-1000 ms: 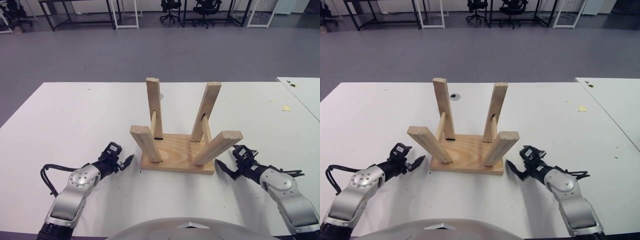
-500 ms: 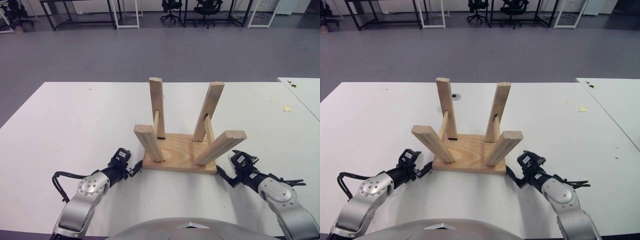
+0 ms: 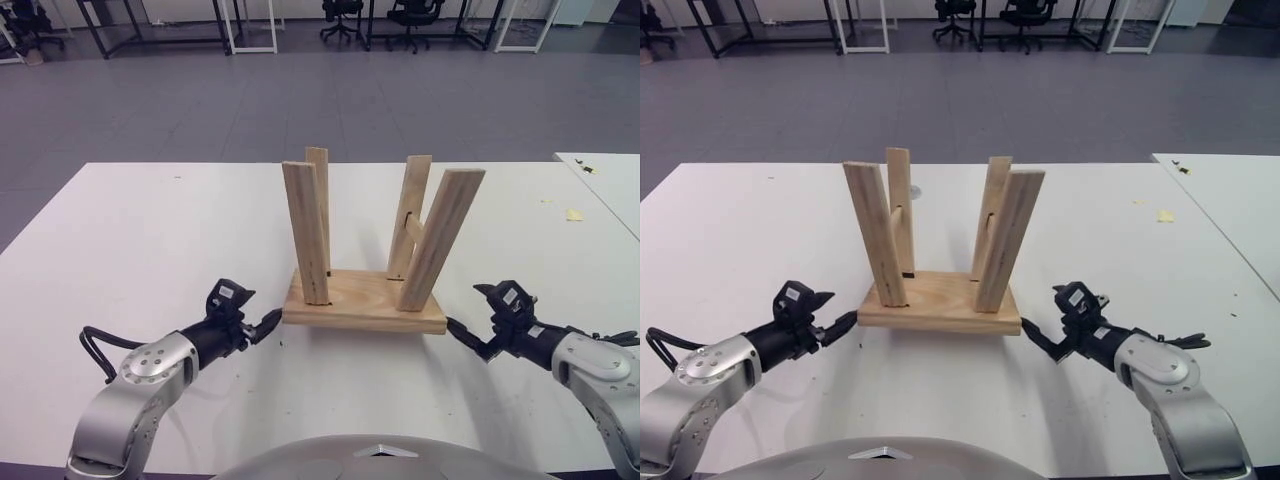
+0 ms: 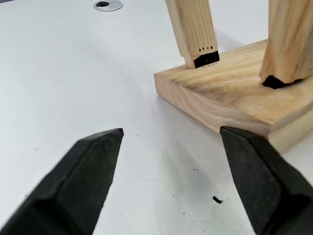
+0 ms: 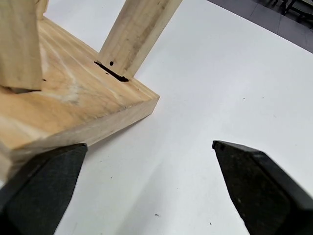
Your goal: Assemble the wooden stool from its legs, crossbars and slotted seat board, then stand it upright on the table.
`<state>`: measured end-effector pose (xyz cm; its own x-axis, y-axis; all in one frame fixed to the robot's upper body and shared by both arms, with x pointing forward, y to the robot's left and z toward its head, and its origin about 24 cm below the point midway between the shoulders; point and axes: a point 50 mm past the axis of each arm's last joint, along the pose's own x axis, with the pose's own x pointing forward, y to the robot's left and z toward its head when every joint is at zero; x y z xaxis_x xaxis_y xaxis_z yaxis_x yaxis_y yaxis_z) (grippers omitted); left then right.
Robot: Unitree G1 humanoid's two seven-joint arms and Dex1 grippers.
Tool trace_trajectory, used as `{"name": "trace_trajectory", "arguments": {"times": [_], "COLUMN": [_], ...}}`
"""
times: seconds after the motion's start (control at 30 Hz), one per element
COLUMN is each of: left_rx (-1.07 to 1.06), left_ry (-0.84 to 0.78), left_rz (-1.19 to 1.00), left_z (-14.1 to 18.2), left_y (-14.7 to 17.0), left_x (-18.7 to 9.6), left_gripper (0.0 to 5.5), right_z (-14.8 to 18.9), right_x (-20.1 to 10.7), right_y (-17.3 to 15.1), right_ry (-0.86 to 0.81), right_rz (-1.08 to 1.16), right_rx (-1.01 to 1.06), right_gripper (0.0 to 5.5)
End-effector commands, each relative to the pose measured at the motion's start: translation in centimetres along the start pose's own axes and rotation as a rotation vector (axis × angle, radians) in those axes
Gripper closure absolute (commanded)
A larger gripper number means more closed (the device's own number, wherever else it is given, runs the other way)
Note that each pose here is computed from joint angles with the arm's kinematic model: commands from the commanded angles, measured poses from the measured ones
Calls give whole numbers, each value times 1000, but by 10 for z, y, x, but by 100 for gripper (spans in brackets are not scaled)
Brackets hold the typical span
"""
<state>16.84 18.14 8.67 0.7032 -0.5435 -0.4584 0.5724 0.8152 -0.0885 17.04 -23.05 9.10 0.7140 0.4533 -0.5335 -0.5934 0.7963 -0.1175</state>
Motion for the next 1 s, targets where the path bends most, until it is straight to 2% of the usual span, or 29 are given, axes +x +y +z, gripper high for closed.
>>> {"name": "trace_trajectory", "arguments": {"times": [0.03,0.3,0.43,0.5,0.57,0.63,0.77,0.87,0.97,1.0], "left_rx": [63,163,179,237,286,292,288,309,322,328], "left_ry": [-40,3,64,148,200,190,126,85,56,47], "left_rz": [-174,-143,-131,-99,-142,-272,-425,-488,-545,-554], "left_z": [18,30,19,7,0,0,6,14,20,22], "left_y": [-17,2,11,24,33,33,37,38,32,32], "left_x": [-7,-33,-33,-34,-37,-38,-20,7,24,28], "left_gripper": [180,180,180,180,180,180,180,176,176,194], "right_z": [23,40,35,30,25,24,32,32,28,28], "right_x": [-2,-24,-24,-25,-26,-24,-3,21,28,29], "right_y": [9,1,-4,-9,-12,-13,-18,-12,-5,-5], "right_ry": [-80,-84,-39,5,51,82,27,-7,-1,1], "right_rz": [132,144,147,159,218,330,465,530,580,588], "right_rx": [-37,-70,-92,-121,-150,-180,-209,-205,-207,-209], "right_gripper": [67,67,67,67,67,67,67,111,177,190]}}
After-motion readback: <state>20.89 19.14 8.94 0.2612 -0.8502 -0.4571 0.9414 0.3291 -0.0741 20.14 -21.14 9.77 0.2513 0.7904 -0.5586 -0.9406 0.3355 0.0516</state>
